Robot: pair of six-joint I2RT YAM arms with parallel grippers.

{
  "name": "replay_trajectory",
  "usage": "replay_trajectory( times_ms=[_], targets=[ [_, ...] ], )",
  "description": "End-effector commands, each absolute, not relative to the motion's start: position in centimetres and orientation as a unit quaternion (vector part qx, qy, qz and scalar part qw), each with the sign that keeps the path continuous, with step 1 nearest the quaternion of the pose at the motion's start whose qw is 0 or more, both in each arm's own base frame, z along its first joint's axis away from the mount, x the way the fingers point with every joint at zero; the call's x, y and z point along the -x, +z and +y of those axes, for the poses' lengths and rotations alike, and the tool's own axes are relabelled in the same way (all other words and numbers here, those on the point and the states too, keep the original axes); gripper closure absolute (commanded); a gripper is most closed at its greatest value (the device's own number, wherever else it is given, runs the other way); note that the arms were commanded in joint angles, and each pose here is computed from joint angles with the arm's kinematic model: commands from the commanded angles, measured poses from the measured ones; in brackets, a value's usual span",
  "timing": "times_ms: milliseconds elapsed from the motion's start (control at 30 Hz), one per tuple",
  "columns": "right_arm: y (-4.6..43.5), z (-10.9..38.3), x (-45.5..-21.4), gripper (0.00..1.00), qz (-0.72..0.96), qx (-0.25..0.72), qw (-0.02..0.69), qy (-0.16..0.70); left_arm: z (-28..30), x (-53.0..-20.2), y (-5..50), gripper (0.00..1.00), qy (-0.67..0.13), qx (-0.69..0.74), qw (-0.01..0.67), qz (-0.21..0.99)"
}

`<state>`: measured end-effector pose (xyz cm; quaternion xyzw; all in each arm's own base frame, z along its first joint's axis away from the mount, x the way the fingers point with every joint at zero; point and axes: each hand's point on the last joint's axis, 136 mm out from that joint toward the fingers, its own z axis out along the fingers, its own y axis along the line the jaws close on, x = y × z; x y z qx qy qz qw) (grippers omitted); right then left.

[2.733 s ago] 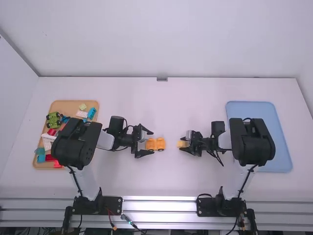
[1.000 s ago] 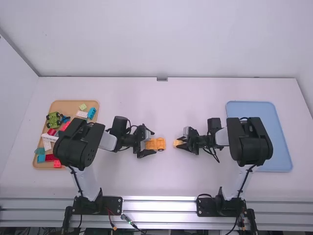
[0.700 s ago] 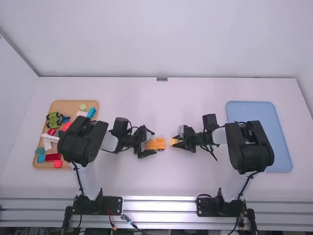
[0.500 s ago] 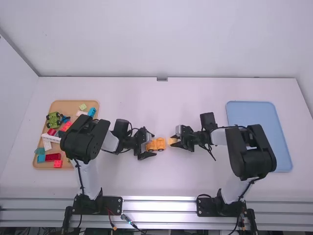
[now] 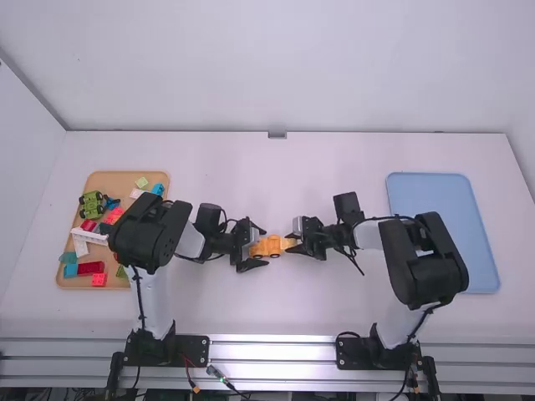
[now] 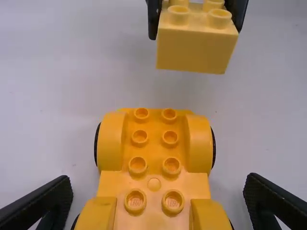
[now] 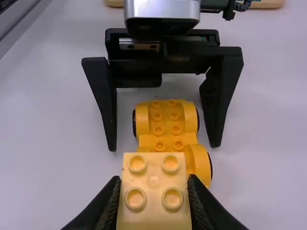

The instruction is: Assemble lego blocks to make yellow taxi

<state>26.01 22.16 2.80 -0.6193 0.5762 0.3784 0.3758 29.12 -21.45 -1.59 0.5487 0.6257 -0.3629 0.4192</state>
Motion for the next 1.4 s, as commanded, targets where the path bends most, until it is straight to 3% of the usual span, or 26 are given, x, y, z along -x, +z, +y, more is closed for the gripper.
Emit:
replay_trajectory(
  times_ms=[0,233,533,800,1367],
  targets=[
    [3.8,22.6,-26.4,0.79,0.566,0.624,0.387,0.376,-21.6,-28.8,-1.6,0.11,-0.373,-0.555,0.421,0.613],
    [4.0,23.0,-27.0,0.83,0.573,0.615,0.39,0.377,-21.7,-28.5,-1.7,0.3,-0.366,-0.569,0.426,0.601],
    [3.5,23.7,-26.5,0.84,0.572,0.623,0.38,0.374,-21.6,-27.9,-1.7,0.4,-0.352,-0.585,0.441,0.583],
    [2.0,25.6,-25.9,0.84,0.572,0.622,0.365,0.39,-21.4,-26.9,-2.2,0.37,-0.35,-0.591,0.437,0.58],
    [0.6,25.6,-25.6,0.84,0.587,0.626,0.346,0.379,-21.6,-28.3,-2.2,0.4,-0.367,-0.585,0.408,0.597]
  ],
)
